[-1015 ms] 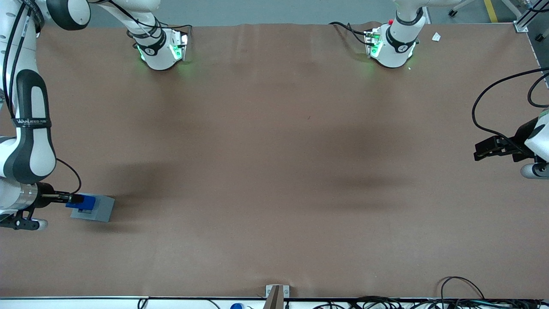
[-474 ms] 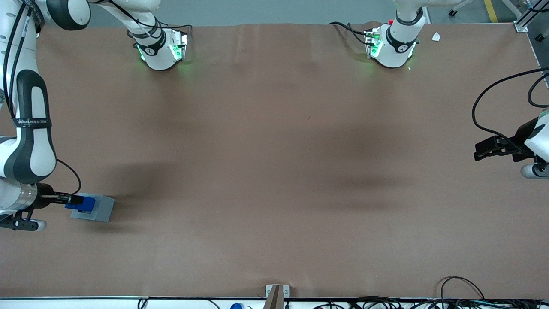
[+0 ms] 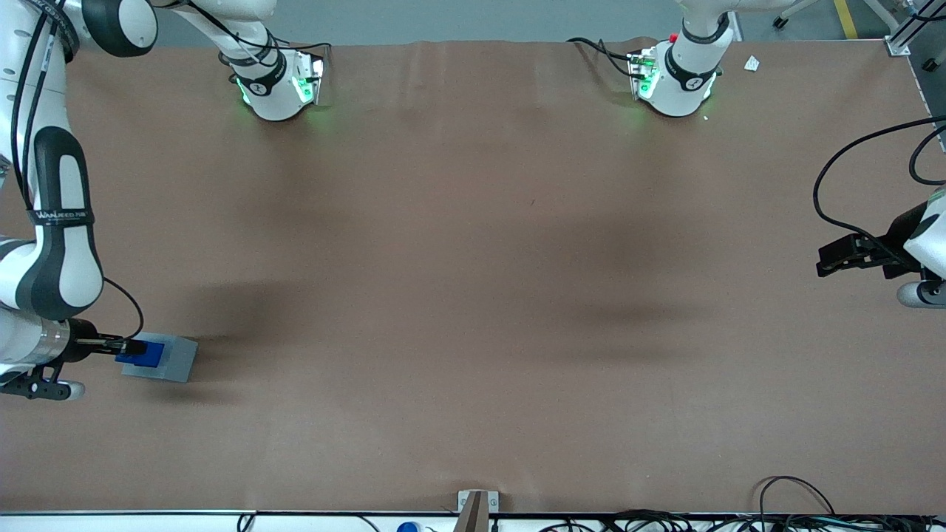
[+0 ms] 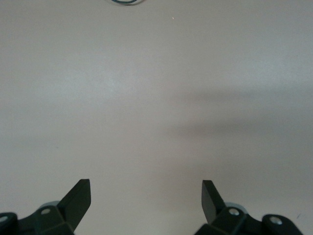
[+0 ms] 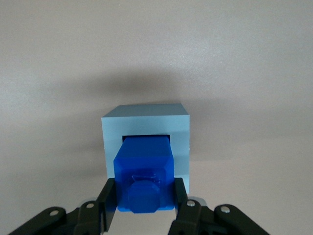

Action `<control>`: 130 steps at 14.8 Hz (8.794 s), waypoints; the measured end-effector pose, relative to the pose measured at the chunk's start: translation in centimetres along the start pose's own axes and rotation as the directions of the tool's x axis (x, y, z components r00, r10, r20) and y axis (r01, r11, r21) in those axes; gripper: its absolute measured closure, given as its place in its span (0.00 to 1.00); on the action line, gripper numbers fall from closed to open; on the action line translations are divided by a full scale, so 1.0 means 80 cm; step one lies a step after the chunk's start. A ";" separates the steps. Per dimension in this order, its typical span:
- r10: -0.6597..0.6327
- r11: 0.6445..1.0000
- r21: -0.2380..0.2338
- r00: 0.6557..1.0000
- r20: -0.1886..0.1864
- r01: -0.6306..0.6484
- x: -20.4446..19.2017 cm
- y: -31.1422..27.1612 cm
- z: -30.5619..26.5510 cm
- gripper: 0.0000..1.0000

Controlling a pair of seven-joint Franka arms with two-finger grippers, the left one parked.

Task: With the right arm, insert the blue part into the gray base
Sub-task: 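Lower the blue block into the recess of the gray base, then press the blue block down into the gray base with the right gripper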

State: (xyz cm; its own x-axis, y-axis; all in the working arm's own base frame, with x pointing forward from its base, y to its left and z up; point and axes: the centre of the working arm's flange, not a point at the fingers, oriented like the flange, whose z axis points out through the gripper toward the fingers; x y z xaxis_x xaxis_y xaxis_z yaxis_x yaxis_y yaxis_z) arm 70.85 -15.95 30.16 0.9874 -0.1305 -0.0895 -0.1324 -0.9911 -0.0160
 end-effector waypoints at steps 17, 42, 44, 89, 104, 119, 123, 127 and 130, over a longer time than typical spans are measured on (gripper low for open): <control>0.000 1.000 -0.001 1.000 -0.004 0.000 0.001 0.000 0.001 0.49; 0.001 1.000 -0.005 0.999 -0.037 -0.001 0.005 0.002 0.001 0.49; 0.001 1.000 -0.005 0.999 -0.037 -0.001 0.005 0.002 0.001 0.49; -0.031 0.999 -0.015 0.997 -0.073 0.030 0.009 0.003 0.001 0.49; -0.035 0.999 -0.019 0.997 -0.072 0.034 0.009 0.002 0.001 0.49; -0.035 0.999 -0.019 0.997 -0.072 0.034 0.009 0.002 0.001 0.49; -0.036 0.999 -0.019 0.997 -0.072 0.034 0.009 0.002 0.001 0.49; -0.037 0.999 -0.019 0.997 -0.073 0.036 0.009 0.001 0.002 0.48; -0.044 0.999 -0.019 0.996 -0.073 0.043 0.013 0.000 0.033 0.43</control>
State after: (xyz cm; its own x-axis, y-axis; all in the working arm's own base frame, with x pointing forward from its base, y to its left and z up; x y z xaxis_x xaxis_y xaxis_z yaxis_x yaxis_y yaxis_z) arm 71.65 -15.99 27.41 0.9960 -0.0879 -0.0158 -0.0880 -0.9961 -0.0010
